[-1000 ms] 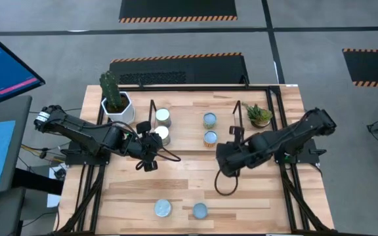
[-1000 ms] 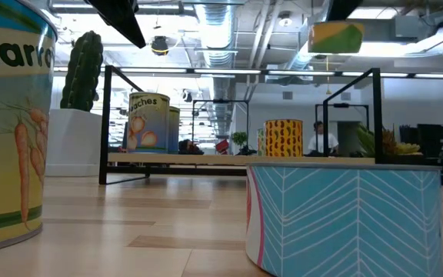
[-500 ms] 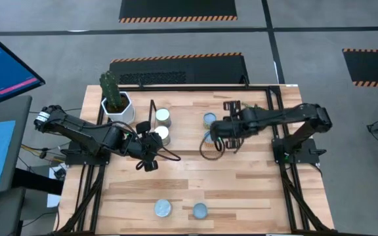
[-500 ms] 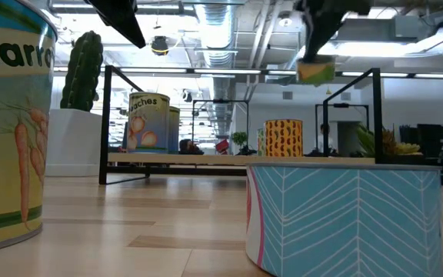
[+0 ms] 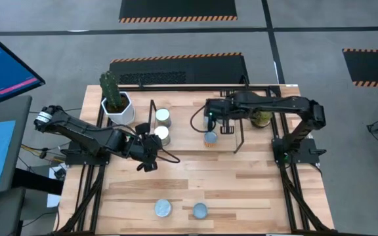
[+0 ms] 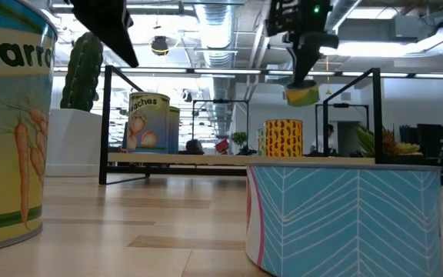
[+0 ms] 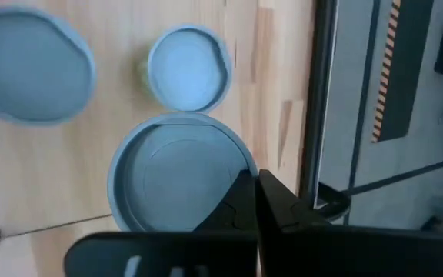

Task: Pick and place cans onto a shelf
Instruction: Put the canned meatballs on the shelf

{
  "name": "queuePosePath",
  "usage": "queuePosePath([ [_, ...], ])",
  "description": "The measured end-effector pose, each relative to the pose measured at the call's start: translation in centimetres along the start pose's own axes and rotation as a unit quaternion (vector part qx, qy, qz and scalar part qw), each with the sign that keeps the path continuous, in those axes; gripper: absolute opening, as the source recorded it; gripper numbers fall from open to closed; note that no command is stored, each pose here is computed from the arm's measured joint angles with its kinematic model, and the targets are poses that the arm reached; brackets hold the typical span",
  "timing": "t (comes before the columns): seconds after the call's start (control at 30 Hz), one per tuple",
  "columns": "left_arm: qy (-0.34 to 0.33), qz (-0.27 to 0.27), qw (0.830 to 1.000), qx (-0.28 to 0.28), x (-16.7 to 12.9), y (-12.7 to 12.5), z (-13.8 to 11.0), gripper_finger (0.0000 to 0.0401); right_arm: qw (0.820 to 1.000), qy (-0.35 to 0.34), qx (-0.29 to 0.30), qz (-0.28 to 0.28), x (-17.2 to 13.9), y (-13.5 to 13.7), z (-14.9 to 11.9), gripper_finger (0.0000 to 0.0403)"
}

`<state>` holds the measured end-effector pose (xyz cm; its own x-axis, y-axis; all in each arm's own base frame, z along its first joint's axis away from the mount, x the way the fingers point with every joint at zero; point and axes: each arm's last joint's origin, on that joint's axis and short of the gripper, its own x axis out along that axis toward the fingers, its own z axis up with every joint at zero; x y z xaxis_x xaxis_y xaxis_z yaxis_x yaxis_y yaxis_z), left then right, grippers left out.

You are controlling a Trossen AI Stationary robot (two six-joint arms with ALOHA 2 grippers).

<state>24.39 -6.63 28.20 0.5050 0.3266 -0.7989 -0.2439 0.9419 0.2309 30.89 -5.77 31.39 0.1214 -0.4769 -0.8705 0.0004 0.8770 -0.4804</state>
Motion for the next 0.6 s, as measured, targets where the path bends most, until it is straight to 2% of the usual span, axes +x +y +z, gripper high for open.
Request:
queuePosePath([
  [0.2, -0.019, 0.018, 1.000, 0.010, -0.1, 0.1, 0.2, 0.0052, 0.999, 0.013, -0.007, 0.045, 2.1, -0.5, 0.6, 0.0003],
  [0.37, -0.033, 0.010, 0.999, 0.016, -0.4, 0.2, 0.4, 0.0052, 0.996, 0.028, -0.016, 0.081, 4.0, -0.6, 1.1, 0.0003],
  [0.6, -0.038, 0.010, 0.999, 0.014, -0.6, 0.3, 0.4, 0.0052, 0.992, 0.073, -0.017, 0.100, 5.4, -1.0, 0.6, 0.0004],
])
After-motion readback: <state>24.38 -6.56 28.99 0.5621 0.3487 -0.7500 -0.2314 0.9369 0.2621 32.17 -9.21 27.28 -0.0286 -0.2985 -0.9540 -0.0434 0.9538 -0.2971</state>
